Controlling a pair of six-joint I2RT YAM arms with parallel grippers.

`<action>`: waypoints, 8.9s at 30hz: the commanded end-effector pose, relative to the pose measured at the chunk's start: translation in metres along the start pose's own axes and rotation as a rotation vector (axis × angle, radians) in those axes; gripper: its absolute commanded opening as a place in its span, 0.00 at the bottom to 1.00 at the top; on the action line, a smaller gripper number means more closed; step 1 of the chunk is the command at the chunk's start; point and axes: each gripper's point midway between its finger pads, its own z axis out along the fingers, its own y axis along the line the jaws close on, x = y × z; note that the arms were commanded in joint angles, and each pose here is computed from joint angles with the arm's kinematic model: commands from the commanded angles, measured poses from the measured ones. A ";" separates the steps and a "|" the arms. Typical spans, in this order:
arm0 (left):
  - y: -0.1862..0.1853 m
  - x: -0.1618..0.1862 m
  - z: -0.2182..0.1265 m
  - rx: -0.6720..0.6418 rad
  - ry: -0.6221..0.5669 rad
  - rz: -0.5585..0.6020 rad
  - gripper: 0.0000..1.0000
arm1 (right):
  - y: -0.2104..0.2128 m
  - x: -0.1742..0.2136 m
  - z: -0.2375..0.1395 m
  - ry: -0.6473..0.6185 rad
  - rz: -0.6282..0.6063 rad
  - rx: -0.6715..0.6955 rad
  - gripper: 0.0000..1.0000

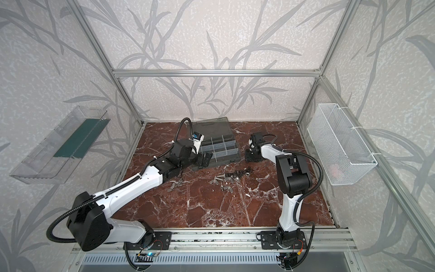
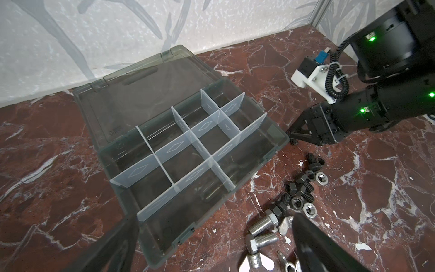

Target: Sort the screws and nuts into containers

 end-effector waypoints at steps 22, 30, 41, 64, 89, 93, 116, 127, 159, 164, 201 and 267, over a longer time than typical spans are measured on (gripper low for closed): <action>-0.042 -0.017 -0.016 0.227 -0.039 0.016 0.99 | 0.005 -0.005 -0.017 -0.016 -0.025 0.022 0.14; -0.045 -0.025 -0.027 0.246 -0.078 0.045 0.99 | 0.019 -0.027 -0.061 -0.102 -0.041 -0.001 0.14; -0.038 -0.034 -0.037 0.217 -0.141 0.023 0.99 | 0.082 -0.048 -0.083 -0.165 -0.124 -0.087 0.13; -0.037 -0.033 -0.036 0.211 -0.140 0.013 0.99 | 0.126 -0.026 -0.010 -0.055 -0.177 -0.095 0.22; -0.044 -0.027 -0.030 0.250 -0.106 0.002 0.99 | 0.128 -0.036 -0.056 -0.127 -0.231 -0.081 0.37; -0.047 -0.026 -0.028 0.261 -0.094 -0.003 0.99 | 0.122 -0.030 -0.071 -0.141 -0.247 -0.065 0.37; -0.090 0.019 0.001 0.337 0.063 0.029 0.99 | 0.055 0.070 -0.050 0.010 -0.182 -0.008 0.41; -0.103 0.034 0.010 0.345 0.113 0.058 0.99 | 0.057 0.069 -0.040 0.017 -0.191 -0.023 0.36; -0.099 0.021 -0.003 0.312 0.065 0.102 0.99 | 0.047 0.078 -0.023 0.073 -0.276 0.123 0.32; -0.096 0.019 -0.004 0.297 0.056 0.104 0.99 | 0.051 0.070 -0.027 0.055 -0.310 0.149 0.34; -0.088 0.010 -0.012 0.254 0.021 0.117 0.99 | 0.058 0.083 0.002 0.147 -0.353 0.159 0.24; -0.035 -0.038 -0.060 0.021 -0.266 0.149 0.99 | 0.141 -0.046 -0.029 -0.119 -0.292 -0.012 0.26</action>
